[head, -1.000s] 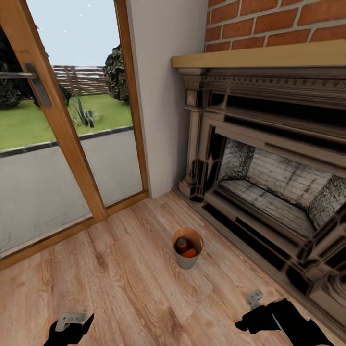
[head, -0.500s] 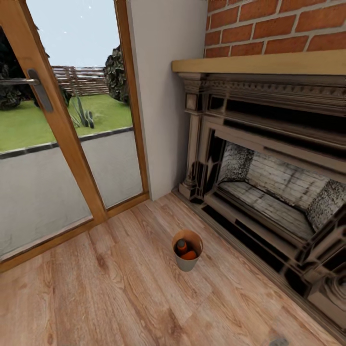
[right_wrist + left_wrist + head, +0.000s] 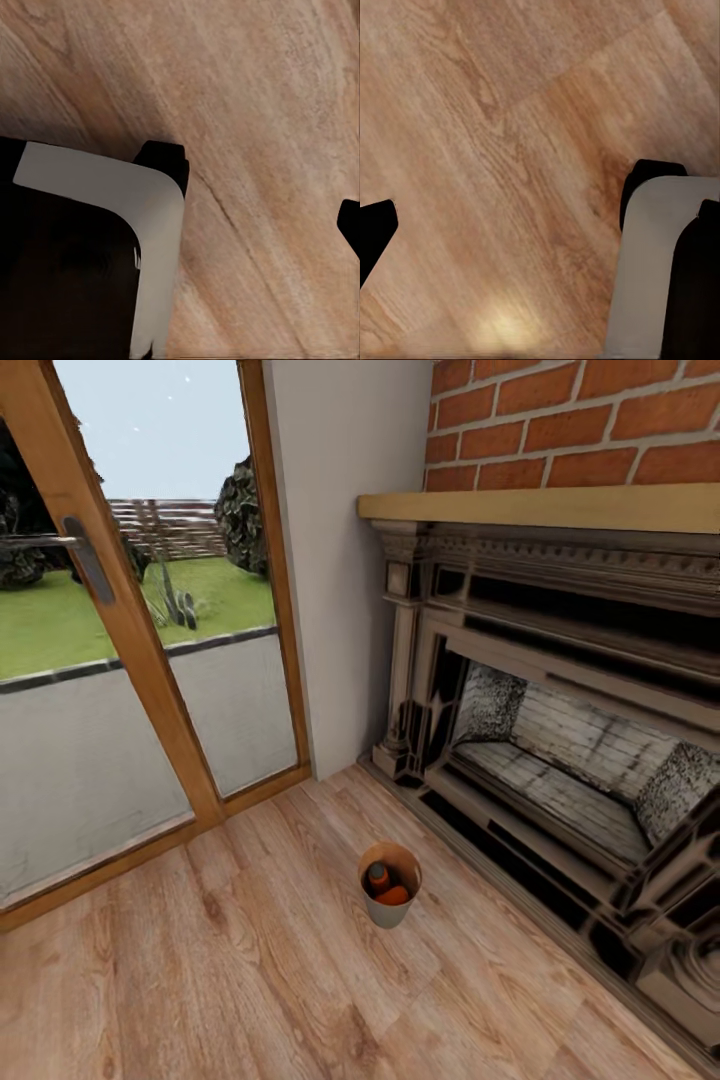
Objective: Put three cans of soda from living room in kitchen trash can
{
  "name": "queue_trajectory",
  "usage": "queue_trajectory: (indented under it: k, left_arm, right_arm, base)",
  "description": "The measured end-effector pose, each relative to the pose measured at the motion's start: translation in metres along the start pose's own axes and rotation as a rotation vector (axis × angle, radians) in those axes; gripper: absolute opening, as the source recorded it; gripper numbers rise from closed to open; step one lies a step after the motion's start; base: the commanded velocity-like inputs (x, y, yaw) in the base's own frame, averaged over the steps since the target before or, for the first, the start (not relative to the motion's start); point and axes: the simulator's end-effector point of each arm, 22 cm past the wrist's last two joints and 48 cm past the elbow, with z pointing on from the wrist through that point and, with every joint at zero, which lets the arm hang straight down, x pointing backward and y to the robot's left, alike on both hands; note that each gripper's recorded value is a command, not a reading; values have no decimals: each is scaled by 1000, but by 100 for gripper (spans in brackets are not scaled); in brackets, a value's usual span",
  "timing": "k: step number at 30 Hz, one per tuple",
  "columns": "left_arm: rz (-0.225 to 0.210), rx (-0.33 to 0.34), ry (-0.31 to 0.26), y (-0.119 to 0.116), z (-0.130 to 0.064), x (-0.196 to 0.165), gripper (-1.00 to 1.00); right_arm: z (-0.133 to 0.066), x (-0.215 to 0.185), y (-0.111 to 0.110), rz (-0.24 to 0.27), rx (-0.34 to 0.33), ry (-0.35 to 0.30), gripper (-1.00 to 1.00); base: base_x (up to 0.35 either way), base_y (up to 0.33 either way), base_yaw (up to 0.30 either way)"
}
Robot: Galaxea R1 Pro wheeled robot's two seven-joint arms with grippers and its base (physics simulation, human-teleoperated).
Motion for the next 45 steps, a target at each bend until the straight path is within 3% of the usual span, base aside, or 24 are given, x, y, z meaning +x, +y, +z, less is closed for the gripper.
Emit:
queue_trajectory:
  k: [5, 20, 28, 45]
  left_arm:
    - [2, 1, 8, 1, -9, 2, 100]
    - [7, -3, 32, 8, -40, 10, 100]
    - [22, 0, 77, 12, -64, 35, 100]
    - [22, -7, 151, 22, -108, 71, 100]
  right_arm:
    - [-8, 27, -4, 8, 59, 14, 100]
    - [-47, 117, 12, 2, 68, 68, 100]
    - [-69, 145, 13, 59, 86, 74, 100]
    - [-117, 192, 8, 60, 111, 110, 100]
  base:
    - [0, 0, 0]
    - [0, 0, 0]
    - [0, 0, 0]
    - [0, 0, 0]
